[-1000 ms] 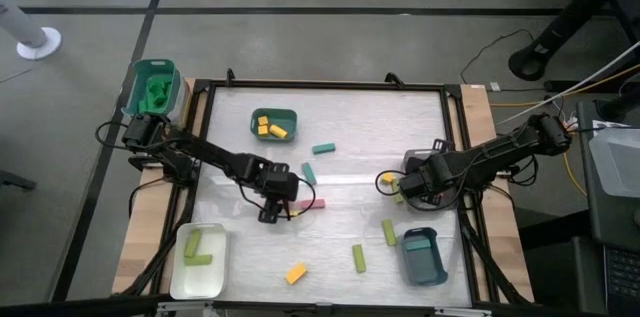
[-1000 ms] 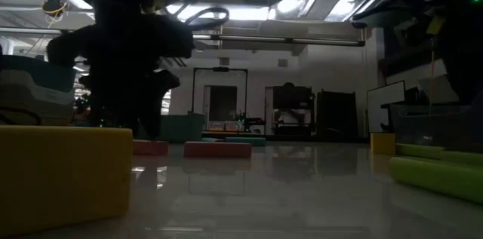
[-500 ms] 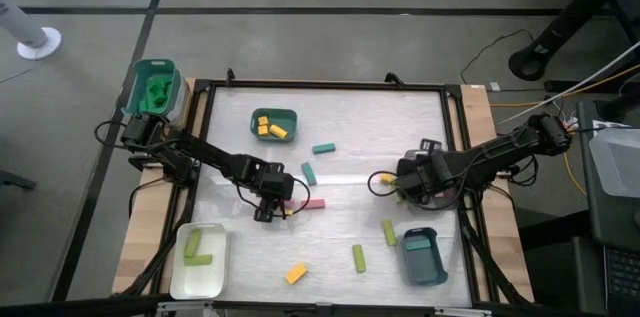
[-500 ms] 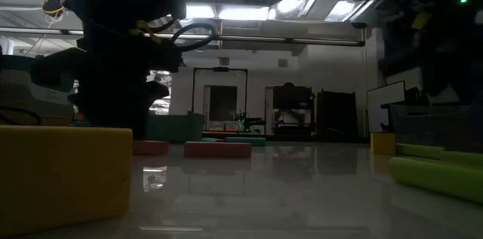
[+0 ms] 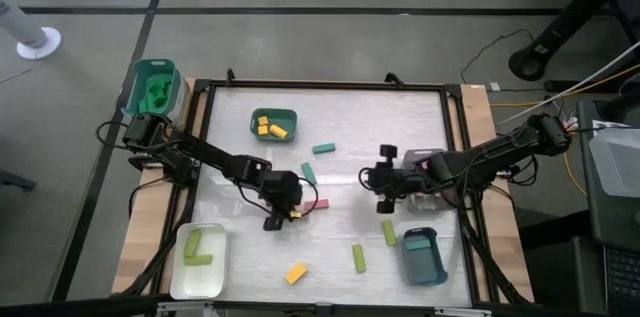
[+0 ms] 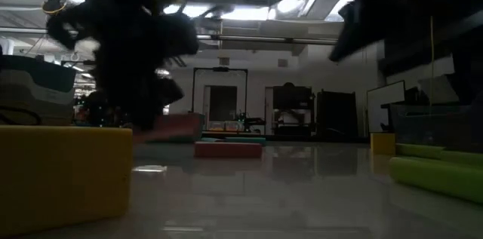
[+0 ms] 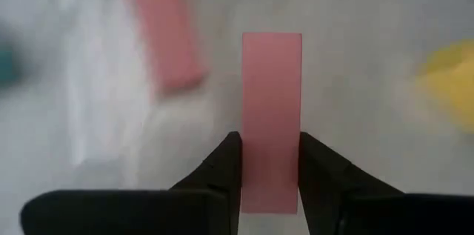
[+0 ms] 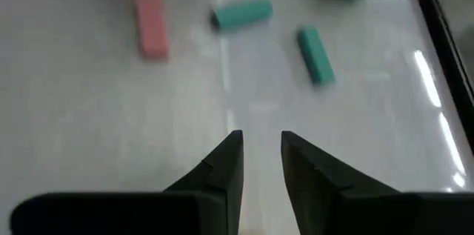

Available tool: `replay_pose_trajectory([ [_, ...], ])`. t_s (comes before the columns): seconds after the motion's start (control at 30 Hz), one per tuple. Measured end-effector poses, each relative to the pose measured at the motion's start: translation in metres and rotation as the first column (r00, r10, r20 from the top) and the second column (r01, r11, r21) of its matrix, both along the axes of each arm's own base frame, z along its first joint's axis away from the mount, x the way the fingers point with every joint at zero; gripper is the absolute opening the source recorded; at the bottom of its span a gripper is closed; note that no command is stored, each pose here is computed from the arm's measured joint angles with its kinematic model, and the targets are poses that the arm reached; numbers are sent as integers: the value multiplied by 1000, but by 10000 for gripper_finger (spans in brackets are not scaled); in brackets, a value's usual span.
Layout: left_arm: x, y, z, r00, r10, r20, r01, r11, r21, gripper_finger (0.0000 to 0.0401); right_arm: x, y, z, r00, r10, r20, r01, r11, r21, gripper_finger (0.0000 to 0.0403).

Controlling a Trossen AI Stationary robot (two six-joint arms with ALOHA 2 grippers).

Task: Sort blocks
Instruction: Put the pink block into the black bin

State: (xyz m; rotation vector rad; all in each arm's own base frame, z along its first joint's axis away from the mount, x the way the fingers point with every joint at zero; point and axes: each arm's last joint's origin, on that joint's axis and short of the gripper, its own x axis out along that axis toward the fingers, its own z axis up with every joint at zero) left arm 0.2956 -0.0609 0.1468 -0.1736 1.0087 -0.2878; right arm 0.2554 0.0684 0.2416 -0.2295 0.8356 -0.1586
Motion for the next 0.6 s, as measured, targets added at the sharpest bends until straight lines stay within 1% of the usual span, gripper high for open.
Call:
replay_pose_trajectory([
  [0.13,11,-5,11,990,-40,139,59,989,-132,89,6,3,5,994,92,57,-92,996,-2,95],
  [0.2,15,-6,15,980,-51,191,84,982,-170,92,7,4,6,989,134,61,-133,991,-25,95],
  [0.33,20,-3,21,965,-50,257,103,975,-199,88,10,5,9,979,187,87,-183,982,-43,107],
  [0.47,25,6,25,950,-19,312,86,975,-203,89,15,8,11,963,237,125,-231,971,-59,139],
  [0.53,28,11,28,938,1,345,76,975,-208,92,18,10,10,948,286,138,-281,958,-53,155],
  [0.6,30,16,32,925,25,380,64,974,-218,92,24,14,10,918,357,171,-353,934,-52,168],
])
